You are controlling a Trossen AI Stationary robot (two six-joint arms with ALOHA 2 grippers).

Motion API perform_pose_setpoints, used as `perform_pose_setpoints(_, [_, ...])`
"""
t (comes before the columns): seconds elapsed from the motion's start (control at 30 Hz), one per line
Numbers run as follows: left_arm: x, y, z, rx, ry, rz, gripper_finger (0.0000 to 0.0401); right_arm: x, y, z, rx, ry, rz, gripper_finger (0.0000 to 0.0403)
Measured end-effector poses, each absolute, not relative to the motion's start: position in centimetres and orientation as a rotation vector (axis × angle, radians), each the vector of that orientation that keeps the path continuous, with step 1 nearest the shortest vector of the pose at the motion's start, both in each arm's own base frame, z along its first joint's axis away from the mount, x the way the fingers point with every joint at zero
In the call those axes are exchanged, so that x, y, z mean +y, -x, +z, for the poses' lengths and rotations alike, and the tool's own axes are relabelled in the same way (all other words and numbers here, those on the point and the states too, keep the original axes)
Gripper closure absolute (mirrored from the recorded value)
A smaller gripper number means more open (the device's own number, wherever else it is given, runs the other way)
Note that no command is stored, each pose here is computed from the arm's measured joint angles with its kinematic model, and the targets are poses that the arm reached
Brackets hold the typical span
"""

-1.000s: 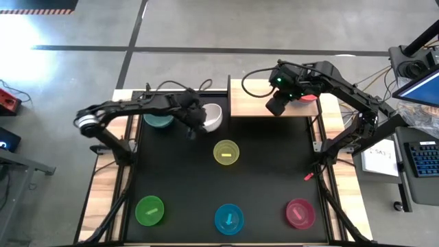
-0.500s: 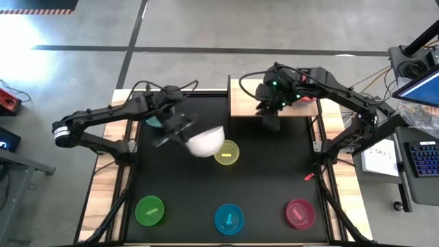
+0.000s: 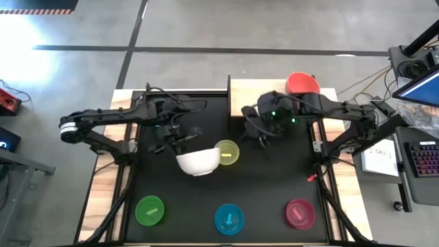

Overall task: Place and stack bowls onto a shelf
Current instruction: Stack the white bowl on top of the orange stacked bowls on the shelf

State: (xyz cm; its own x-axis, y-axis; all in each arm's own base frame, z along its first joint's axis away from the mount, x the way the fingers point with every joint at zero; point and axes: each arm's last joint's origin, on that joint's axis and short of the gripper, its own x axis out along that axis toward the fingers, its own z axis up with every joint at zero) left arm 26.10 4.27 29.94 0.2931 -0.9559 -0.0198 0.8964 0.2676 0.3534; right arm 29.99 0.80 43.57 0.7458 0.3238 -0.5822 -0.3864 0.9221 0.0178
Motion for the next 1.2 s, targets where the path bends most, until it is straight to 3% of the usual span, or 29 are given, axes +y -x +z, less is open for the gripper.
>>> perform_pose_setpoints(0.4, [3.5,-29.2,29.3,-0.389,-0.485,-1.313,0.0401,1.8,-31.5,43.0,0.441,0.252,0.503,0.0305])
perform_pose_setpoints(1.2, [2.8,-31.9,31.2,-0.499,-0.587,-1.341,0.0401,2.7,-32.1,42.7,0.299,0.232,0.703,0.0305])
